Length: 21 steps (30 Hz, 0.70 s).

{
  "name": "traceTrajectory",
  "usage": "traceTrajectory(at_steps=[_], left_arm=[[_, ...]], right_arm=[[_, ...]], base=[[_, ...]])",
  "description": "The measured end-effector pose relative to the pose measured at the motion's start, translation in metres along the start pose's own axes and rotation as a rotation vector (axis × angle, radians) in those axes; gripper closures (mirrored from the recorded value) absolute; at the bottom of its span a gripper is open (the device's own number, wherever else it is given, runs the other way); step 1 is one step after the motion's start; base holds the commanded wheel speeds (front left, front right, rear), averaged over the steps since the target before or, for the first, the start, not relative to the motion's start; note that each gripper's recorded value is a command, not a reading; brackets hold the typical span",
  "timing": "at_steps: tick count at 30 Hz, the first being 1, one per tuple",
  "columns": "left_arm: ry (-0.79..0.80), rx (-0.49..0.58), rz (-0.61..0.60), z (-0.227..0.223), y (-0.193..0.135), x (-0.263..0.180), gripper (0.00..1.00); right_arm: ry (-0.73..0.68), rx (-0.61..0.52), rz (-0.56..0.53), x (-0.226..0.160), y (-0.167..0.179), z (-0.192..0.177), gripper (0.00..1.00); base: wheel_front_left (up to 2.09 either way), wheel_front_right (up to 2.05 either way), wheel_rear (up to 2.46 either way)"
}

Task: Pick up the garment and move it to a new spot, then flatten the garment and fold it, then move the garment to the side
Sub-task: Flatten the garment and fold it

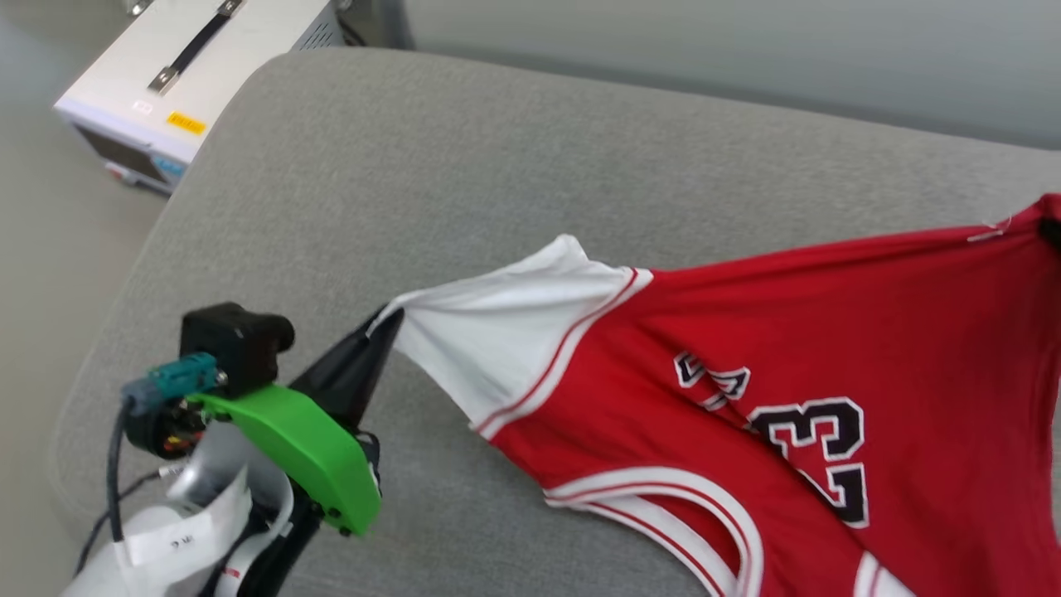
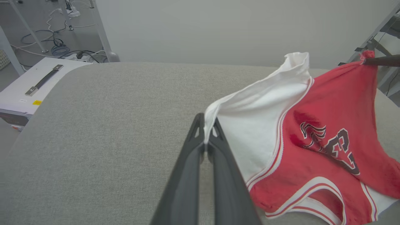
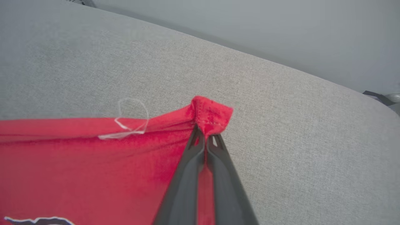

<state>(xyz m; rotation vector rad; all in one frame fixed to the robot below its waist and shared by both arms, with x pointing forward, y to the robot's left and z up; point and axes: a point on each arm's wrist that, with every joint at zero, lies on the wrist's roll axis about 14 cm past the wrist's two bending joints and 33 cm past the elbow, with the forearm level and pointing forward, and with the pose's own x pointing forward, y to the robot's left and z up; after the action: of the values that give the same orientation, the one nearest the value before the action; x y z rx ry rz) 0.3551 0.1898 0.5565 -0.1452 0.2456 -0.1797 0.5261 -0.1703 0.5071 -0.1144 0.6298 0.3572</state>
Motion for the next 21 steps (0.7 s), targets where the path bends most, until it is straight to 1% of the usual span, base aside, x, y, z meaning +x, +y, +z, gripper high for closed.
traceTrajectory(at_steps=[4,10,16,21], left_arm=[[-0.12,0.066,-0.033,0.04,-0.009,0.003,1.0],[-0.307,0.159,-0.095,0.102,-0.033,0.004,1.0],[-0.541,0.219,-0.106,0.171,-0.049,-0.004,1.0],[-0.692,0.255,-0.125,0.215,-0.063,-0.01,1.0]], right_arm=[[-0.116,-0.023,-0.038,-0.036,-0.009,0.026,1.0],[-0.27,-0.032,-0.097,-0.093,-0.023,0.056,1.0],[-0.4,-0.06,-0.153,-0.148,-0.031,0.077,1.0],[-0.504,-0.081,-0.199,-0.185,-0.037,0.095,1.0]], base=[[0.0,0.0,0.0],[0.0,0.0,0.0],[0.0,0.0,0.0],[0.0,0.0,0.0]])
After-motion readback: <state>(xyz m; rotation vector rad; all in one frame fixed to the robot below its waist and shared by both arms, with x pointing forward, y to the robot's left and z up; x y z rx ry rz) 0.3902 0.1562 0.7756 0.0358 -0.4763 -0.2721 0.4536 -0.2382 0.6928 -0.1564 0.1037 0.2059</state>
